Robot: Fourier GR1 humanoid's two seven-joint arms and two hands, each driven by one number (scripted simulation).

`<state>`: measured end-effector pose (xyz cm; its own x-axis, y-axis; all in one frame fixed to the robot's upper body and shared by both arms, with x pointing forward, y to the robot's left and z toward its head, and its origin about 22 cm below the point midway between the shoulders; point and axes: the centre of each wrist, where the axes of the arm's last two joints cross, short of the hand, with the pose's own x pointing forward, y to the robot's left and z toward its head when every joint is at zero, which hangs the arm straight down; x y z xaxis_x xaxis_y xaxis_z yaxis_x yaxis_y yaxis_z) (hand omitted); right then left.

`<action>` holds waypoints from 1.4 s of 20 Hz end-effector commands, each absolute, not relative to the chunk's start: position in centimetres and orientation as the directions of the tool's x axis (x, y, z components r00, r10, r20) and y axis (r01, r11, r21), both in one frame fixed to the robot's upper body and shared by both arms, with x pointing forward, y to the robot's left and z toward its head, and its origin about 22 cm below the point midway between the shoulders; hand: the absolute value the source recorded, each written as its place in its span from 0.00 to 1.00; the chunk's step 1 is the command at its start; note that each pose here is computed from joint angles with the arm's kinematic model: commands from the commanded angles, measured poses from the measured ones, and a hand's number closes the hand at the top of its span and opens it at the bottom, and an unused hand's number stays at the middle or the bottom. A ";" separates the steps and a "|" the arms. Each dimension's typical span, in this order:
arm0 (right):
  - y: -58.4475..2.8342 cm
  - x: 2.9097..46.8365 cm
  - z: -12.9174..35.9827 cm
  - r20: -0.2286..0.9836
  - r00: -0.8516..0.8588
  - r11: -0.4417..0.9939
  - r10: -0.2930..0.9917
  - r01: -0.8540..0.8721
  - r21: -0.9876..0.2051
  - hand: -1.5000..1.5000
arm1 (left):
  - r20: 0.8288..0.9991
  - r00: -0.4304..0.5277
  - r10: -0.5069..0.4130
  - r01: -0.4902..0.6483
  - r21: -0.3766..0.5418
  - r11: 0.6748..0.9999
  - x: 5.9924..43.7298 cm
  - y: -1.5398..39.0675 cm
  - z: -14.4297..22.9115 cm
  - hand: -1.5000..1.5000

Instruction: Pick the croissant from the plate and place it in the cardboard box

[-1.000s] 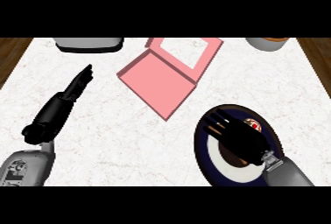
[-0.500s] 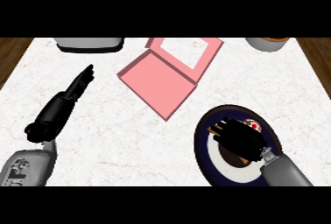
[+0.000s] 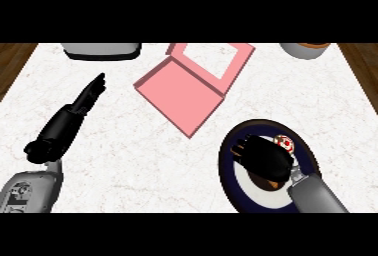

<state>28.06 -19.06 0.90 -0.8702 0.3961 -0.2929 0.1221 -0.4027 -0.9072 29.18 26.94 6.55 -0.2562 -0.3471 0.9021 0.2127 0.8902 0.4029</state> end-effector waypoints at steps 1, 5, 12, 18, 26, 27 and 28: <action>-8.9 27.5 1.8 -0.148 -0.850 -0.240 0.506 0.025 -0.970 1.00 | 0.901 -0.264 -0.344 0.217 0.404 0.889 29.7 27.0 6.5 0.50; -9.1 27.5 1.4 0.040 -0.715 -0.070 0.698 -0.124 -0.990 1.00 | 0.902 -0.298 -0.313 0.282 0.396 0.874 29.6 24.9 6.9 0.50; -4.4 29.6 8.4 -0.021 -0.603 0.045 0.797 0.094 -0.995 1.00 | 0.901 -0.323 -0.289 0.345 0.397 0.851 30.4 23.1 7.3 0.50; -2.7 31.1 13.3 0.109 -0.407 0.207 0.907 0.206 -0.956 1.00 | 0.902 -0.322 -0.286 0.357 0.396 0.846 30.9 22.2 7.4 0.50; -0.6 33.4 18.3 0.359 -0.094 0.368 0.929 0.351 -0.861 1.00 | 0.898 -0.324 -0.297 0.341 0.404 0.849 31.5 21.6 7.7 0.50; 0.2 33.4 19.6 0.385 -0.089 0.389 0.919 0.375 -0.842 1.00 | 0.904 -0.306 -0.300 0.349 0.399 0.848 31.4 21.9 7.5 0.50; 0.2 34.3 19.7 0.397 -0.044 0.381 0.917 0.392 -0.837 1.00 | 0.892 -0.318 -0.321 0.336 0.422 0.842 31.7 21.6 7.9 0.50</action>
<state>33.06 -1.01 17.59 -0.1587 0.9376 0.3095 0.3359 0.3460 -0.8760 31.27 21.91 7.51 -0.3179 -0.3033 0.8983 0.3487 0.8436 0.4083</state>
